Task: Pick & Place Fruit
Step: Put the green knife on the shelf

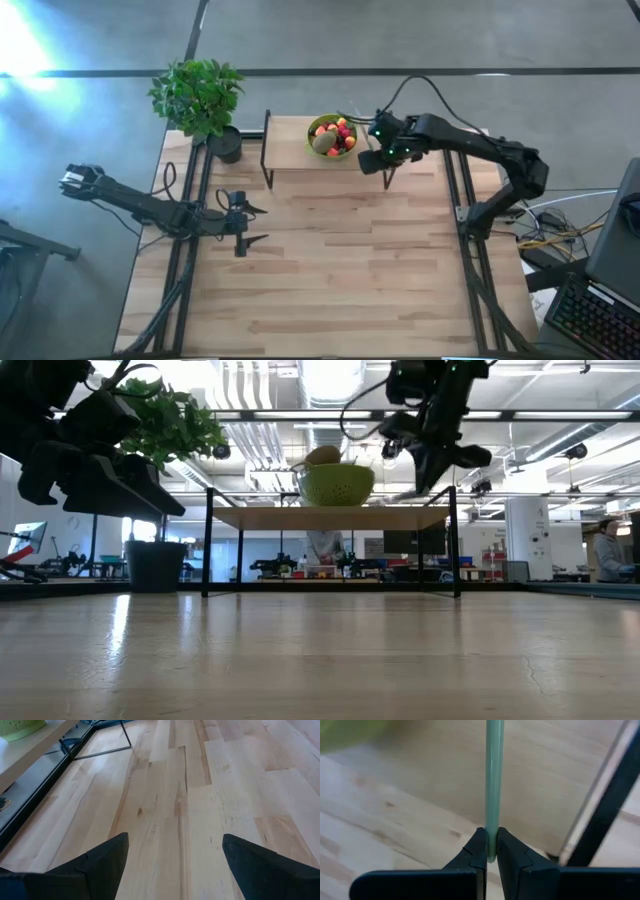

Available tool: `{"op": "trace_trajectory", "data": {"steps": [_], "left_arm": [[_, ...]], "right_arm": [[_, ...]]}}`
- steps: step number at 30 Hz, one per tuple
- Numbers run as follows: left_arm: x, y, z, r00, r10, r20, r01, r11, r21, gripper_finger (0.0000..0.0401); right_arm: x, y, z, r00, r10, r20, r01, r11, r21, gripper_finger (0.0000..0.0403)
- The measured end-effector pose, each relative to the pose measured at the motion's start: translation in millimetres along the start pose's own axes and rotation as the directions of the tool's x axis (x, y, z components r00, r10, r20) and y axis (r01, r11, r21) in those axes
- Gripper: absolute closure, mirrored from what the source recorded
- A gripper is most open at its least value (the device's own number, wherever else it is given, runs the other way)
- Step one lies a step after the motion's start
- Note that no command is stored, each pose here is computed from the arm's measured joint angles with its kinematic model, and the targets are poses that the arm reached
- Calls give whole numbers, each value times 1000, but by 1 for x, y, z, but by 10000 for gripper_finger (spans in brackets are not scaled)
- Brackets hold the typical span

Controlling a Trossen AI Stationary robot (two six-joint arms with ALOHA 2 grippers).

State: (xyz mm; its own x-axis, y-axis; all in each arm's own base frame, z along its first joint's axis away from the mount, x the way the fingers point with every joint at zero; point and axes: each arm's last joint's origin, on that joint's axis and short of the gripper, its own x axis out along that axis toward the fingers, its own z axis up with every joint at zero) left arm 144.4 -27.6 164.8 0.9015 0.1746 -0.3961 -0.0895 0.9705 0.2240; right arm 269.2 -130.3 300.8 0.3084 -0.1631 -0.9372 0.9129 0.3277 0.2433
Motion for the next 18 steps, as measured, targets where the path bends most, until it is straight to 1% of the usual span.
{"op": "trace_trajectory", "data": {"steps": [2, 6, 15, 18], "left_arm": [[0, 0, 0, 1000, 0, 0, 0, 1000, 0, 73], [0, 0, 0, 1000, 0, 0, 0, 1000, 0, 73], [0, 0, 0, 1000, 0, 0, 0, 1000, 0, 73], [0, 0, 0, 1000, 0, 0, 0, 1000, 0, 73]], "right_arm": [[7, -3, 2, 999, -28, -29, 29, 1000, 6, 389], [13, -3, 4, 998, -41, -52, 40, 999, -9, 389], [12, -4, 4, 997, -19, -74, 17, 1000, -17, 388], [13, -4, 5, 997, -19, -74, 18, 1000, -21, 374]]}}
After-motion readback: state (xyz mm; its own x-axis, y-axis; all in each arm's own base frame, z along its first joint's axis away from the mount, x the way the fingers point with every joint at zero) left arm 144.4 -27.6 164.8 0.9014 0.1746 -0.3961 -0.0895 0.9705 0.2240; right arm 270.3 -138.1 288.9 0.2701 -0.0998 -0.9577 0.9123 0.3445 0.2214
